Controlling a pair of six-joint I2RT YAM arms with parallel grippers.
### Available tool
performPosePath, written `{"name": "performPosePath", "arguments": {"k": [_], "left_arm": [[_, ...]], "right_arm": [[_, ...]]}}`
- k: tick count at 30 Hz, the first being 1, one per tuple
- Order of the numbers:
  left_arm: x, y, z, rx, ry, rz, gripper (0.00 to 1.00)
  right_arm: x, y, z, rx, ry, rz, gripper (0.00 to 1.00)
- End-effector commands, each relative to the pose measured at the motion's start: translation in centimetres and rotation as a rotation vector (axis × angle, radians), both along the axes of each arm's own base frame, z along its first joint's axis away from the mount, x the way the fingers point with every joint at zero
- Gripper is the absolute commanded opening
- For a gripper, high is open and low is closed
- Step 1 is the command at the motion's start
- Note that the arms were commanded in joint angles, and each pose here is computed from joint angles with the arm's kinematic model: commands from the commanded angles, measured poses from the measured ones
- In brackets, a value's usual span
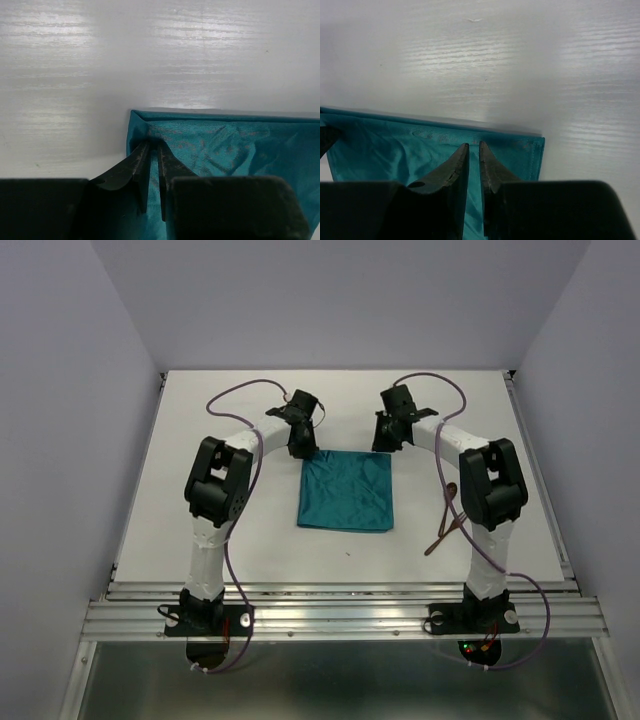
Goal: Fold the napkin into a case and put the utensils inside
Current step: Smooth out the square-folded napkin at the center of the board.
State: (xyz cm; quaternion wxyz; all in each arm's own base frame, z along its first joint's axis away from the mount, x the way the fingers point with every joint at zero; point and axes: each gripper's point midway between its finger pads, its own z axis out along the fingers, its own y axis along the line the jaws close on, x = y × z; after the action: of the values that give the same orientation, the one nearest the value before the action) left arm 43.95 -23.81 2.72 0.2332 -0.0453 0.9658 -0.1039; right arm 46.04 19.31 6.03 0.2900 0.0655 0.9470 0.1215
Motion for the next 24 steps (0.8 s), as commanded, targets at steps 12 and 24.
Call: {"name": "performPosePath", "arguments": {"k": [12,24], "left_arm": [[-1.0,0.1,12.5,-0.092,-0.211,-0.026,0.3],[-6.4,1.9,12.6,-0.105,-0.161,-0.092,0.33]], "right_arm": [[0.5,0.7,1.4,-0.018,-0.039,0.005,0.21],[-9.7,0.6,6.5,-0.003,-0.051,0.035,0.23]]}}
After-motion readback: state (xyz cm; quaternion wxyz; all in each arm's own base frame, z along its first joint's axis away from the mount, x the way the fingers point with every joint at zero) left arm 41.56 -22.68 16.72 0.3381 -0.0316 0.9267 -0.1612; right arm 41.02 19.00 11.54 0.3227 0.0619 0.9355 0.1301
